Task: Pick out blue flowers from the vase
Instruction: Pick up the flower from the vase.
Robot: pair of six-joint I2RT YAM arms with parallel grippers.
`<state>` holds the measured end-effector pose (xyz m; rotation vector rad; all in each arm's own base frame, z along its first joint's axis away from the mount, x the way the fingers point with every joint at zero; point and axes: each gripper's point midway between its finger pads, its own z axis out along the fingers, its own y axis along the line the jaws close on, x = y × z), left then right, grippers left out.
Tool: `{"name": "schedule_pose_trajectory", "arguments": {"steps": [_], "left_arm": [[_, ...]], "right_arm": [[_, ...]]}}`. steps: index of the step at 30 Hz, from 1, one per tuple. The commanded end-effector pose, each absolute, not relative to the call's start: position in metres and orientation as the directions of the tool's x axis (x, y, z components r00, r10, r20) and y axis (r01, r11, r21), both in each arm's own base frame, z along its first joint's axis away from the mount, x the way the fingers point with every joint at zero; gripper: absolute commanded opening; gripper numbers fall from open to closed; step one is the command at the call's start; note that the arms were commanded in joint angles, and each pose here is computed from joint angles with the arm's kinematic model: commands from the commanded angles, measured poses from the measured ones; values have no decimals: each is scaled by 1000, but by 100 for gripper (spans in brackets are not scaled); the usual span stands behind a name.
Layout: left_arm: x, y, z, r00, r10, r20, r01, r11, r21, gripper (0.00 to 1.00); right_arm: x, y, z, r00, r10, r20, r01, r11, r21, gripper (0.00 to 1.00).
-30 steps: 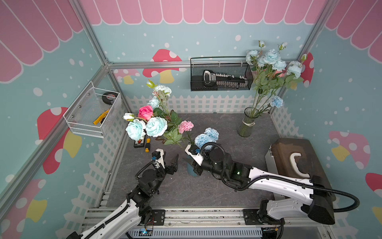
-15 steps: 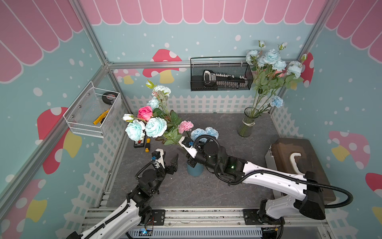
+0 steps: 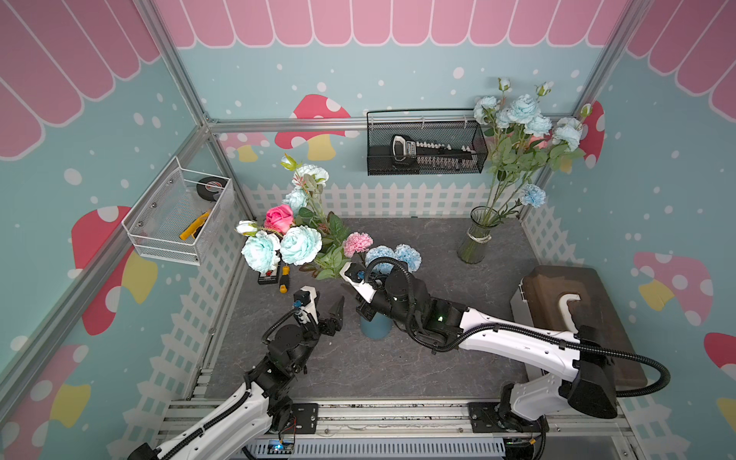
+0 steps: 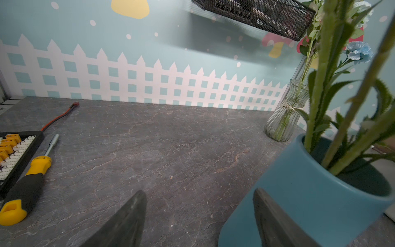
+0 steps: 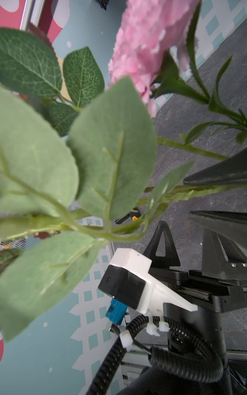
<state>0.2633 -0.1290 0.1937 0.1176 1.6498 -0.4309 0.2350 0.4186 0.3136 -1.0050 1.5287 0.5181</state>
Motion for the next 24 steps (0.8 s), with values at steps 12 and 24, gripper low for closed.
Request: {"name": "schedule_pose_trajectory", "arguments": {"steps": [12,24], "left_arm": [[265,-128,206,-105,-181,-978,319,925,-206,79],[265,-128,206,-104,-180,-978,319,925,-204,79]], "right_arm": [[241,414,317,30,-295,-955,-812,550,-195,8],[236,415,335,54,-280,-958,-826,527,-201,0]]}}
